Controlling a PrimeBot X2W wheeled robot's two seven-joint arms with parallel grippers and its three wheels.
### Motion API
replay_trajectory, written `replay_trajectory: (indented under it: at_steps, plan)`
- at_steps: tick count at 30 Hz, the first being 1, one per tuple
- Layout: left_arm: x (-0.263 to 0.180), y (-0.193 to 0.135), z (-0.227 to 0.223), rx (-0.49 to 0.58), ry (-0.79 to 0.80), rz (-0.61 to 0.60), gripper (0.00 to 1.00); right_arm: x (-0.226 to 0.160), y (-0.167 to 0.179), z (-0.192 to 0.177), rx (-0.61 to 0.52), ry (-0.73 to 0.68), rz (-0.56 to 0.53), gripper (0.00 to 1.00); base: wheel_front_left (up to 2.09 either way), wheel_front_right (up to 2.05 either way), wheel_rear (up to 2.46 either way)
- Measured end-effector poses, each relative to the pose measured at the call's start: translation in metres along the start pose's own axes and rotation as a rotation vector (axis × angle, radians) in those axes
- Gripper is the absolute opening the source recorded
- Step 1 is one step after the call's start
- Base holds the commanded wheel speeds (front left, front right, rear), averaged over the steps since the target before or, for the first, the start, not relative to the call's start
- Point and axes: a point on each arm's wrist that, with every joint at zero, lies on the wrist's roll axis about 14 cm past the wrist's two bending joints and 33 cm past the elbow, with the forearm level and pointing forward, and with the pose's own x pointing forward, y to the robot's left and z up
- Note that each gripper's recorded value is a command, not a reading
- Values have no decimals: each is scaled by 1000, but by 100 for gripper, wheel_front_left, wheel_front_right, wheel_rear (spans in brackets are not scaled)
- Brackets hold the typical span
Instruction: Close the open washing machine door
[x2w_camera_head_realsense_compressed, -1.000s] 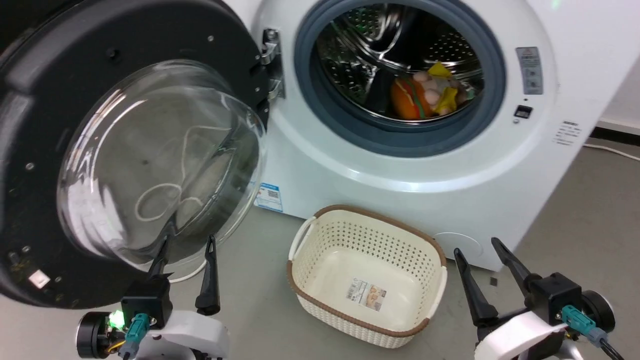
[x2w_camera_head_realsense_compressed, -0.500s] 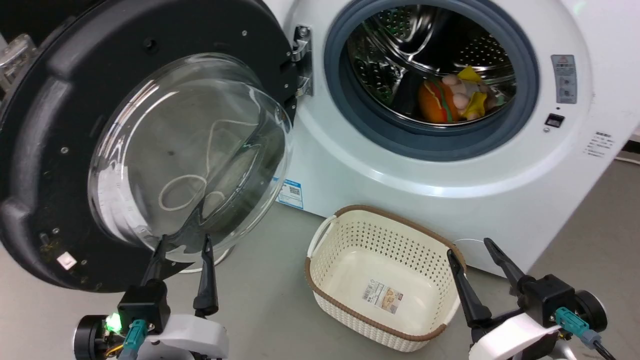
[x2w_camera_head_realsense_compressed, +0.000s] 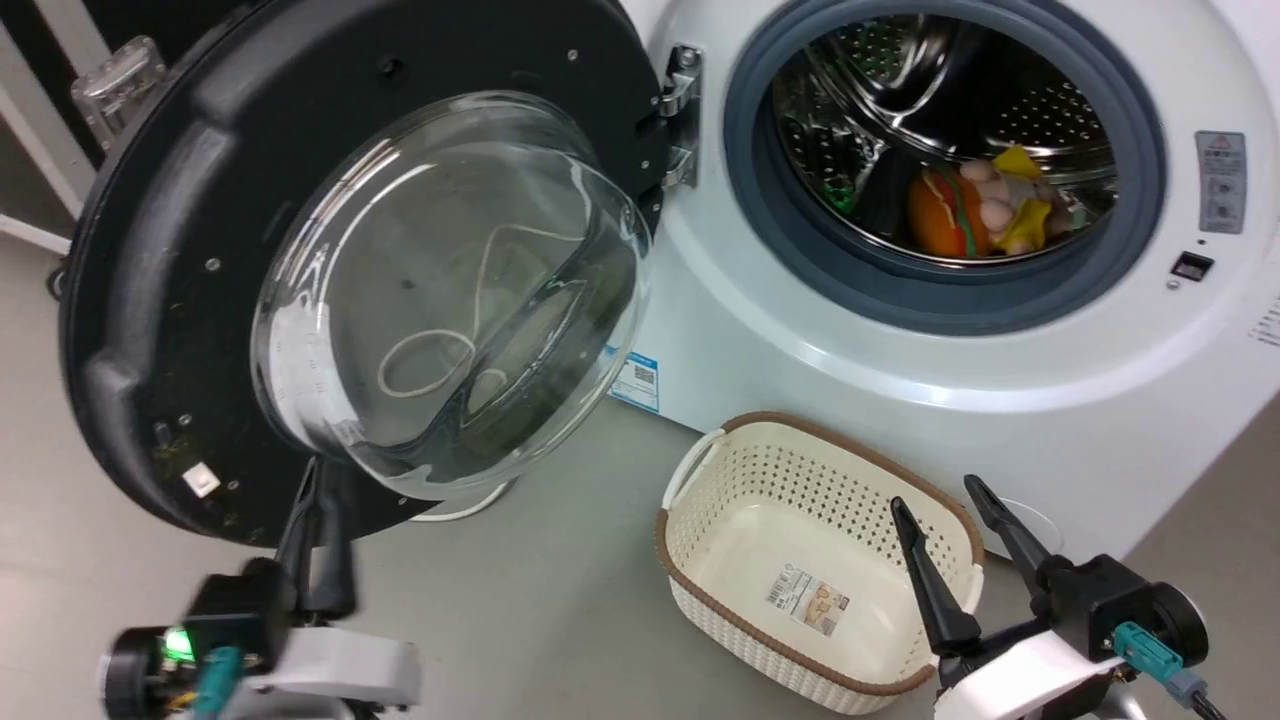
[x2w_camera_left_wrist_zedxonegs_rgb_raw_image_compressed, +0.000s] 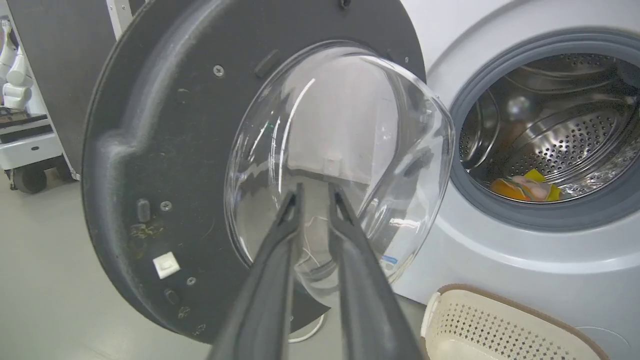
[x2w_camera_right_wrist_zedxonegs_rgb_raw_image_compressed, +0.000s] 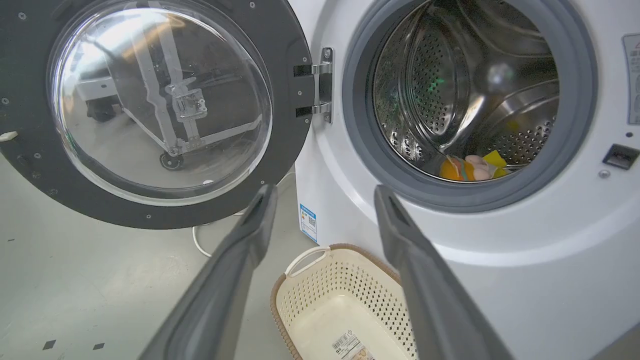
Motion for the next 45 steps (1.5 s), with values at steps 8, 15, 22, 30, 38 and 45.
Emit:
replay_trajectory:
  at_steps: [8,15,22,30,38,45]
  plan:
    - [11,43,52,-45,-172,71,0,6,3,0,14,-15,11,100,0,0,0]
    - [54,85,107,10,-323,81,0,15,-1,-21,37,12,14,100,0,0,0]
    - [102,146,111,-152,-229,193,0,25,3,-25,63,-7,37,100,0,0,0]
    - [121,188,43,-586,98,313,0,27,4,-28,86,-13,41,100,0,0,0]
    - [117,169,25,-902,260,176,0,26,7,-23,95,-31,48,100,0,0,0]
    - [103,129,22,-1027,368,-10,0,22,8,-10,79,-58,43,100,0,0,0]
